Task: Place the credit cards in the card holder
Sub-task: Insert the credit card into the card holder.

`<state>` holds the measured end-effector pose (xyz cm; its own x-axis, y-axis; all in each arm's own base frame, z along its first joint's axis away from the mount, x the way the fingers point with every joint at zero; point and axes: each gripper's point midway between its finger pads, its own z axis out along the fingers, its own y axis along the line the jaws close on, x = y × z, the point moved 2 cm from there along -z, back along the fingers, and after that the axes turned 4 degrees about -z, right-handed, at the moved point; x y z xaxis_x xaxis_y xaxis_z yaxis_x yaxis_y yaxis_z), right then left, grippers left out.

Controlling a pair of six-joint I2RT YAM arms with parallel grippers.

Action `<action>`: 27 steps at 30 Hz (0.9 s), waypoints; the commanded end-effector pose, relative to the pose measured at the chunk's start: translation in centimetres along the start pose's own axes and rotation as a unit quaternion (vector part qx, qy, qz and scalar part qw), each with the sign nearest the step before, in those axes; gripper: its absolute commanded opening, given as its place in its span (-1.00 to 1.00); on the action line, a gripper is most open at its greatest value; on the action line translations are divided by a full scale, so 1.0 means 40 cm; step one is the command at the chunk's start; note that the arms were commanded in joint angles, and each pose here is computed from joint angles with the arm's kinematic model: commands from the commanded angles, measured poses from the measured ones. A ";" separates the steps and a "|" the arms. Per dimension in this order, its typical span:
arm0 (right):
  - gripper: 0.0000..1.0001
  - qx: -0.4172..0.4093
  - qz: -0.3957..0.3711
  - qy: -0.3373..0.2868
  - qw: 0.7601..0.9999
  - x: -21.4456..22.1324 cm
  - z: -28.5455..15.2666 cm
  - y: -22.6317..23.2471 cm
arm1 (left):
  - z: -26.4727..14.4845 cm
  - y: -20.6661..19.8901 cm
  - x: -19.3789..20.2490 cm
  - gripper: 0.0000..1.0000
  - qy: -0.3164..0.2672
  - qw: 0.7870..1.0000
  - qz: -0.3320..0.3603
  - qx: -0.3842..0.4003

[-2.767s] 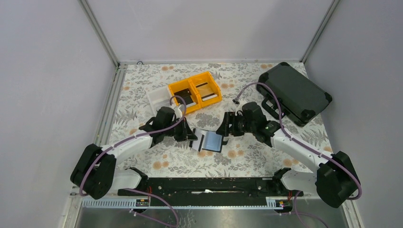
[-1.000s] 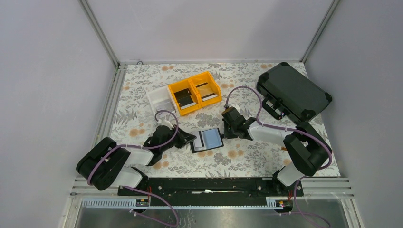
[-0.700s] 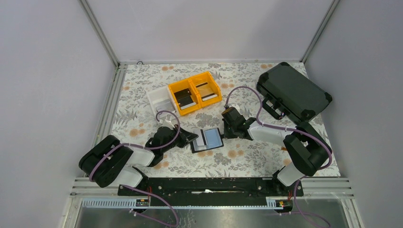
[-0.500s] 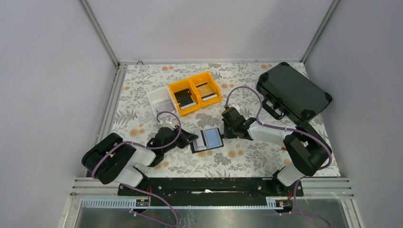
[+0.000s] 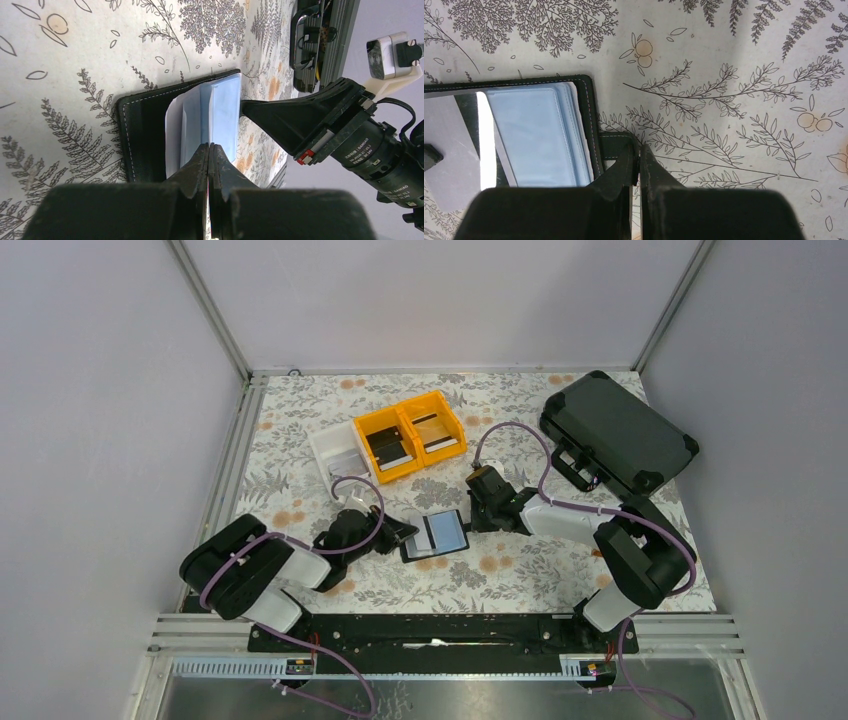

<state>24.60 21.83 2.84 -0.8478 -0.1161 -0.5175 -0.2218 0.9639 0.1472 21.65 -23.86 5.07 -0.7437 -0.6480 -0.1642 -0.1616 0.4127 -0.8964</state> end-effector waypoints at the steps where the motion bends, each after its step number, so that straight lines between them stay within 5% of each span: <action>1: -1.00 -0.004 0.004 -0.020 1.000 -0.037 0.000 0.019 | 0.008 -0.028 -0.012 -1.00 -0.017 1.000 0.002 0.023; 27: -1.00 -0.007 0.009 -0.019 1.000 -0.037 0.000 0.022 | 0.024 -0.012 0.020 -1.00 0.001 1.000 0.018 0.010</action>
<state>24.64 21.89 2.85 -0.8485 -0.1132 -0.5169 -0.2194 0.9642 0.1490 21.17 -24.47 4.27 -0.7612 -0.6229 -0.1805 -0.1527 0.4427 -0.8836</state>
